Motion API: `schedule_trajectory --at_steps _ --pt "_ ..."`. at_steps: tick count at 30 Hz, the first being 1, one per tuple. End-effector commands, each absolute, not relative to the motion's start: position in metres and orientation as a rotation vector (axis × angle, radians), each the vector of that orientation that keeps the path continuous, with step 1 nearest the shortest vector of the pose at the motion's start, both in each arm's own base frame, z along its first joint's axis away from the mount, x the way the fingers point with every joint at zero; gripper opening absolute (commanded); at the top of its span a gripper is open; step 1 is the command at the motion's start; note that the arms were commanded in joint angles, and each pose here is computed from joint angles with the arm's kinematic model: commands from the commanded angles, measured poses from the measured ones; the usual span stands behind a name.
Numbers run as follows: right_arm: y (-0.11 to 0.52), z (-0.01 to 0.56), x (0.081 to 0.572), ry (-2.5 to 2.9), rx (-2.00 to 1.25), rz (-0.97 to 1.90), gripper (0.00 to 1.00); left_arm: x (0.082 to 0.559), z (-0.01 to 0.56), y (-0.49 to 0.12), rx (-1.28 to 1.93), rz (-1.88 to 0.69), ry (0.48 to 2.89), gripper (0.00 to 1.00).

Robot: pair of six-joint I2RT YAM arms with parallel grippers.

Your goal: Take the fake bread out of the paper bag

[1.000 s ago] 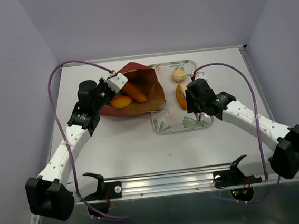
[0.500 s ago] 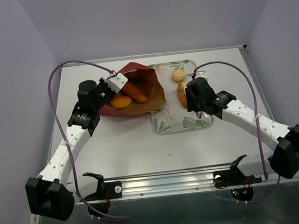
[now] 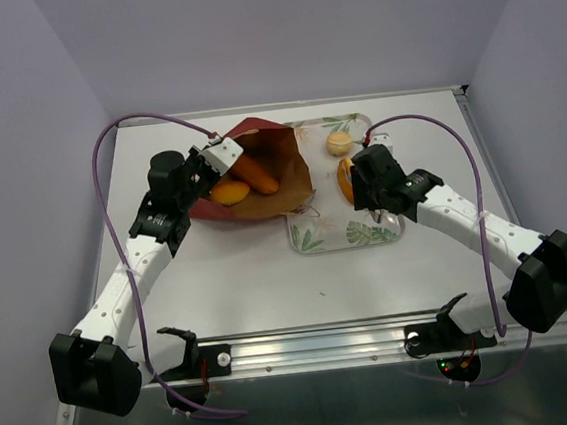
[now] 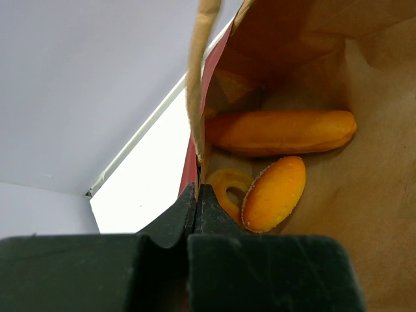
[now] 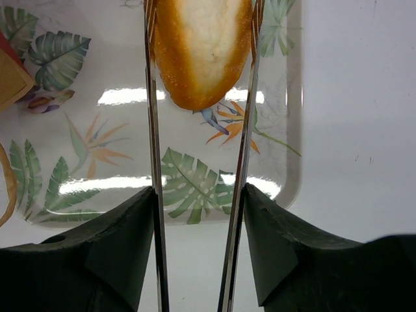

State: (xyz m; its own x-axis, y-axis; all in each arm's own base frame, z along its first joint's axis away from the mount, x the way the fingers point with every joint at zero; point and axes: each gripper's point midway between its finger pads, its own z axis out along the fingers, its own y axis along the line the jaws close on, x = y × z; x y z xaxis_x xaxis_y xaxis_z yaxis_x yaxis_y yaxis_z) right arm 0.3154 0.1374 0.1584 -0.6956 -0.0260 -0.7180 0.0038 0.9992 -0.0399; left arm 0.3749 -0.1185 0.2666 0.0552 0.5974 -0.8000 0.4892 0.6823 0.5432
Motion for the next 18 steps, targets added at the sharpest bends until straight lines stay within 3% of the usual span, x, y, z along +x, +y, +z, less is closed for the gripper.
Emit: schedule_trajectory --at_steps 1,18 --pt "0.141 0.179 0.334 2.254 0.025 -0.012 0.60 0.381 0.314 -0.124 0.879 0.114 1.453 0.00" --pt "0.148 0.193 0.353 2.230 0.003 0.003 0.64 0.382 0.312 -0.124 0.879 0.123 1.455 0.00"
